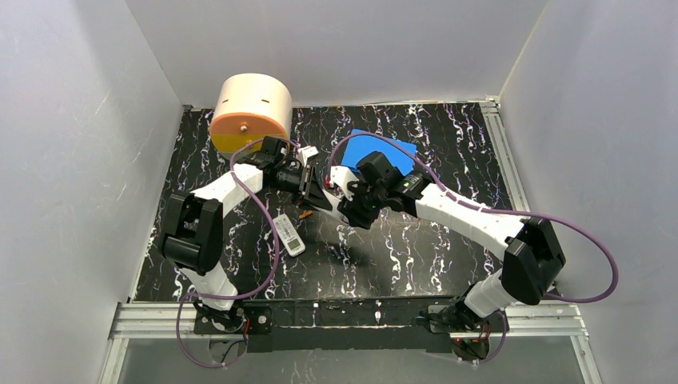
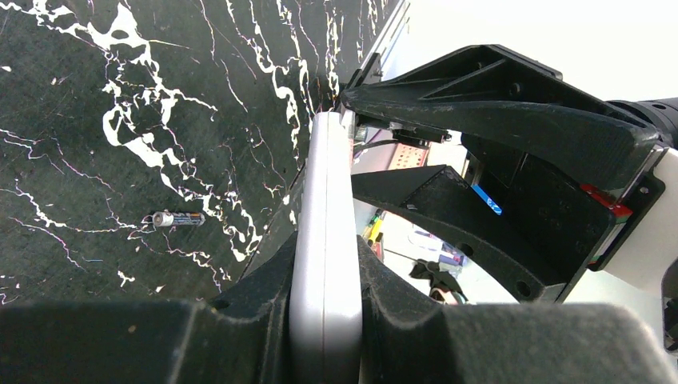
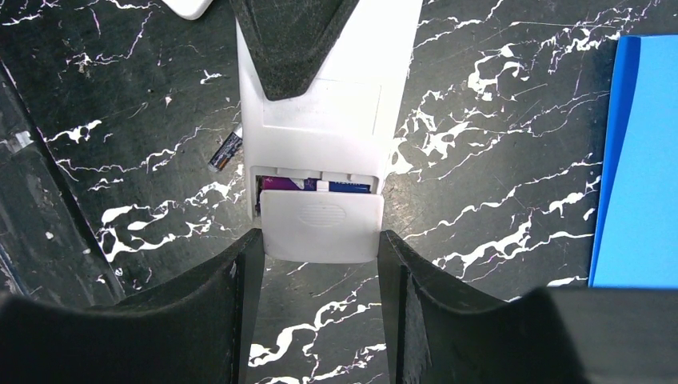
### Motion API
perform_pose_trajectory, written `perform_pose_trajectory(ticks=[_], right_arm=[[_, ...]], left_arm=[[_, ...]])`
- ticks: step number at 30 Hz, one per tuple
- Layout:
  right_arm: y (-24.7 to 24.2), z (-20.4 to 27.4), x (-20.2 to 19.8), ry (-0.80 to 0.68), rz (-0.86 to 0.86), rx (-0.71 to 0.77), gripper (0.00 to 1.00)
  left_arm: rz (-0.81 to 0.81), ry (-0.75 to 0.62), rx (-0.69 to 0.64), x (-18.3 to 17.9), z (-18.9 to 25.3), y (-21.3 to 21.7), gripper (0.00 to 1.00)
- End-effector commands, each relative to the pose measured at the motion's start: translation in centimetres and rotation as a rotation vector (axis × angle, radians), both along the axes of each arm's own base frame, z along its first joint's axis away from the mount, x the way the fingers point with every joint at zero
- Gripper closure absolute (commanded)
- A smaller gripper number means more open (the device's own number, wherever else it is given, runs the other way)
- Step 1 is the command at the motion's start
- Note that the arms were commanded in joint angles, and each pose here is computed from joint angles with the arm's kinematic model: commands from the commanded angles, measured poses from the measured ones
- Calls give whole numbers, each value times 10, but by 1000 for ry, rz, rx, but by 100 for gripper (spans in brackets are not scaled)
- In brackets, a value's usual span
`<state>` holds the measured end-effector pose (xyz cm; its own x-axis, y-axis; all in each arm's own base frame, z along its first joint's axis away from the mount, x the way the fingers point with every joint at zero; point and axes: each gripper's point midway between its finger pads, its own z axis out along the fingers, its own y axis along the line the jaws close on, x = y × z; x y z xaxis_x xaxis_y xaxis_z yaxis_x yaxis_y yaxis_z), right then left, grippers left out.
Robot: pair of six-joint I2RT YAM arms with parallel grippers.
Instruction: Load the batteries into the remote control
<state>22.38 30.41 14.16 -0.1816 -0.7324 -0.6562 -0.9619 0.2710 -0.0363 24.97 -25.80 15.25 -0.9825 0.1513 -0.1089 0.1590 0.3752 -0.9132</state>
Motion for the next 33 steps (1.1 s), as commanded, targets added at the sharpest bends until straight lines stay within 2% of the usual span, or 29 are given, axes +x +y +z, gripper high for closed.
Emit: perform_pose_trajectory(ticks=[1, 11, 22, 33], right_arm=[[14, 17, 10, -57, -4, 56, 57], [13, 18, 21, -79, -59, 45, 57], [14, 9, 5, -10, -2, 35, 57], [16, 6, 4, -4, 5, 22, 57]], left_arm=[[-26, -13, -36, -7, 17, -4, 100], [2, -11, 2, -2, 12, -3, 100], [13, -21, -6, 1, 15, -5, 100], [-35, -41, -71, -11, 25, -5, 100]])
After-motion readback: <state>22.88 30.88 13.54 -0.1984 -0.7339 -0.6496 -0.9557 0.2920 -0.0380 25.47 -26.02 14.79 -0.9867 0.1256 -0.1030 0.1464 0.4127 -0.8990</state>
